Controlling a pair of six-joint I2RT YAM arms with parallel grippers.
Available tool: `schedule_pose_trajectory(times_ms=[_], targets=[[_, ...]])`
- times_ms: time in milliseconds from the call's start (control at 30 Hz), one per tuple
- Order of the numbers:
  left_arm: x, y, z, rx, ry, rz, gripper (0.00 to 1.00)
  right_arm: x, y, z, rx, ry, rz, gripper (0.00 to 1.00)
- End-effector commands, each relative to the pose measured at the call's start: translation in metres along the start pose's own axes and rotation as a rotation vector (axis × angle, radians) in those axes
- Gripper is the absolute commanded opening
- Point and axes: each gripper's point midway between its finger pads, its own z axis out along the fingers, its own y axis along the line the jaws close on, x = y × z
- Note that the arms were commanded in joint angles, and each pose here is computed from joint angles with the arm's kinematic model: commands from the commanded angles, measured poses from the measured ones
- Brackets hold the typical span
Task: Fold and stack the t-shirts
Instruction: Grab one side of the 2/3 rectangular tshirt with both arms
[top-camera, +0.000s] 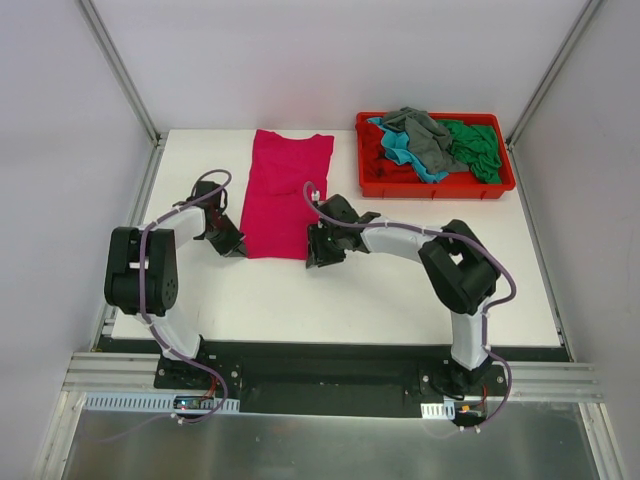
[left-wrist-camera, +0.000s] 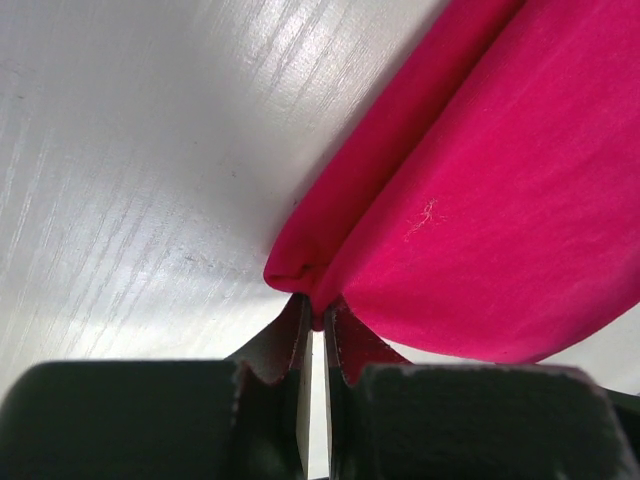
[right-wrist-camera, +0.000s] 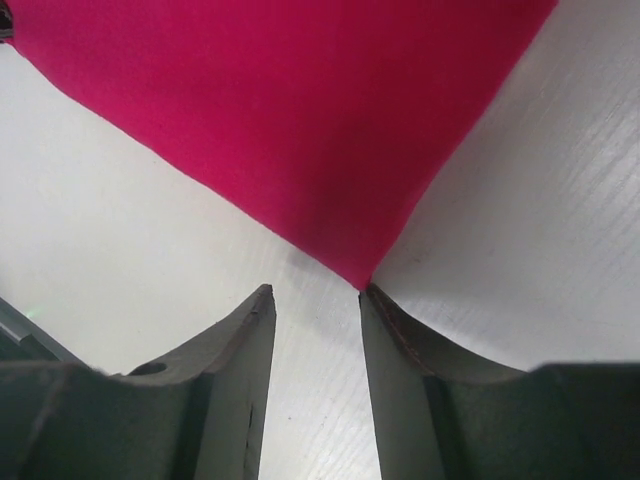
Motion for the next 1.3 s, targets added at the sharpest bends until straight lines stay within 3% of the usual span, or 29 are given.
schedule_pose_trajectory(times_ms=[0, 133, 467, 600, 767, 833, 1067, 1267], targets=[[0.02, 0.031, 0.009, -0.1, 0.045, -0.03, 0.0, -0.008, -0.01, 0.007, 0.057, -0.03, -0.047, 0.42], [0.02, 0.028, 0.01, -0.087, 0.049, -0.031, 0.0, -0.014, -0.013, 0.008, 0.071, -0.039, -0.073, 0.33], [0.012, 0.026, 0.004, -0.084, -0.002, -0.023, 0.0, -0.018, -0.033, 0.01, 0.147, -0.042, -0.097, 0.37], [0.011, 0.025, 0.004, -0.082, -0.002, -0.02, 0.0, -0.019, -0.033, 0.011, 0.116, -0.026, -0.123, 0.23], [0.014, 0.028, -0.001, -0.083, -0.016, -0.038, 0.0, -0.004, -0.003, 0.01, -0.044, 0.015, -0.172, 0.08], [0.023, 0.038, -0.007, -0.092, -0.035, -0.05, 0.0, 0.007, 0.004, 0.002, -0.075, 0.031, -0.189, 0.03], [0.072, 0.065, -0.04, -0.017, -0.075, -0.095, 0.0, 0.075, 0.048, -0.059, -0.277, 0.177, -0.221, 0.03], [0.1, 0.091, -0.091, 0.032, -0.215, -0.133, 0.0, 0.143, 0.099, -0.124, -0.471, 0.342, -0.282, 0.04]])
